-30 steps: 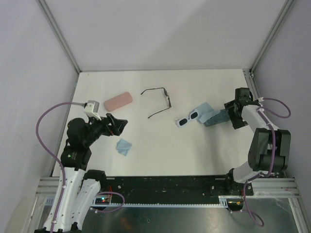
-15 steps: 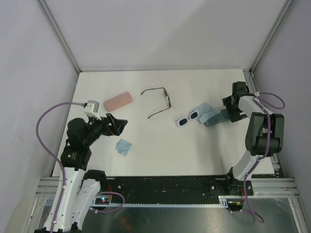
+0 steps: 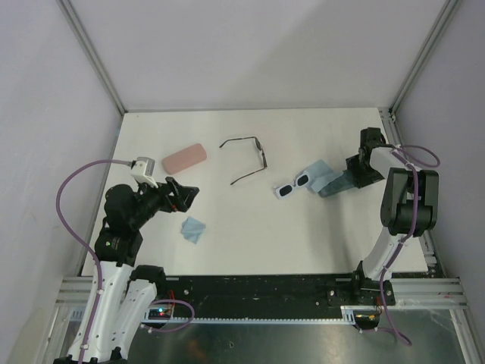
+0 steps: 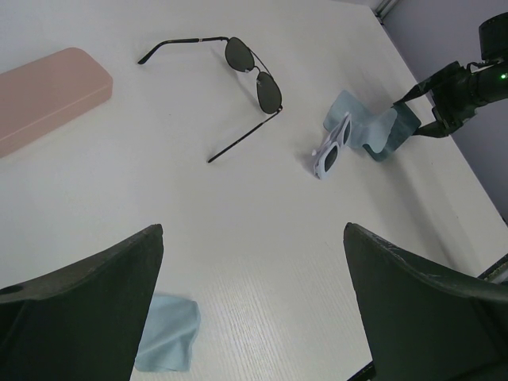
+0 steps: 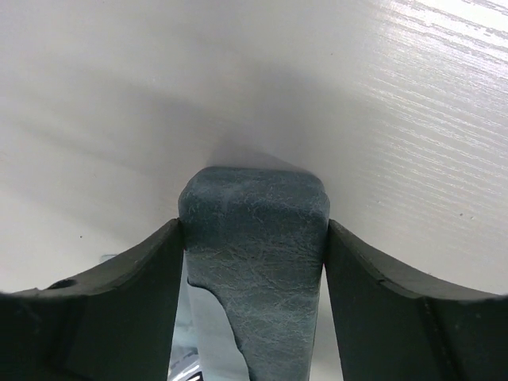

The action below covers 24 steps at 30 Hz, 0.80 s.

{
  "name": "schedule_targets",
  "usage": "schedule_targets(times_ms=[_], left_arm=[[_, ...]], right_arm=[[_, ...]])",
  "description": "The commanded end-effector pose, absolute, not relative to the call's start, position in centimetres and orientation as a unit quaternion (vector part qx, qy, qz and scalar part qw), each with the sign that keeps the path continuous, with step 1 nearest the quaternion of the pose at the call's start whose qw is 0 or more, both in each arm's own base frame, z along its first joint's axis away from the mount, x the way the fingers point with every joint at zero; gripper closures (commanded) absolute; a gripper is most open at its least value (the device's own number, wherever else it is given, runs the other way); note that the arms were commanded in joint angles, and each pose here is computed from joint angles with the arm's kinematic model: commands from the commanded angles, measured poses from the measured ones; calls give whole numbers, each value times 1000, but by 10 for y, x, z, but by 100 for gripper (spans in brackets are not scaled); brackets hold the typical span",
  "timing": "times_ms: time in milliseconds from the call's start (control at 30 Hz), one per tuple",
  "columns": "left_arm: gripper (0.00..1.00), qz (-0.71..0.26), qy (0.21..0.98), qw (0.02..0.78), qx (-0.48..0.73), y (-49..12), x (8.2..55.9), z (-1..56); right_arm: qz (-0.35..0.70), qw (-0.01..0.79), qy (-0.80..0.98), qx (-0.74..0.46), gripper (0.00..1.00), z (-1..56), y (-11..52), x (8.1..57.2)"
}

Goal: Organize the sunglasses
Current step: Pick up the sunglasses case from the center of the board.

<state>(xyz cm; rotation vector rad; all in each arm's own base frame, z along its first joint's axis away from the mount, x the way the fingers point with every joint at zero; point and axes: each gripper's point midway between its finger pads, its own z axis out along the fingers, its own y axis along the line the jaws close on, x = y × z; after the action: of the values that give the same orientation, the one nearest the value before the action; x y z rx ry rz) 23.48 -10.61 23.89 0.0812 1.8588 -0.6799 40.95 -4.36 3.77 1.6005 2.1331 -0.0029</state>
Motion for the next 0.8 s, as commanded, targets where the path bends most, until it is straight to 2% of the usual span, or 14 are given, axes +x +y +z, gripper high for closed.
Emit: schedule_targets(times_ms=[0, 67, 167, 433, 633, 767], left_arm=[[0, -282, 776, 562, 48, -107, 237, 244], [0, -283, 776, 561, 49, -107, 237, 244], [0, -282, 776, 563, 49, -107, 237, 244], [0, -285, 780, 555, 47, -107, 239, 241], [0, -303, 783, 540, 60, -115, 237, 237], [0, -350, 775, 519, 94, -137, 233, 235]], right_arm=[[10, 254, 778, 575, 41, 52, -45, 422], [6, 267, 779, 568, 47, 64, -48, 421], [-3, 301, 776, 555, 50, 94, -56, 417], [-42, 380, 777, 500, 49, 167, -68, 391], [-72, 377, 806, 450, 50, 180, -66, 368], [-55, 391, 830, 394, 51, 194, -36, 366]])
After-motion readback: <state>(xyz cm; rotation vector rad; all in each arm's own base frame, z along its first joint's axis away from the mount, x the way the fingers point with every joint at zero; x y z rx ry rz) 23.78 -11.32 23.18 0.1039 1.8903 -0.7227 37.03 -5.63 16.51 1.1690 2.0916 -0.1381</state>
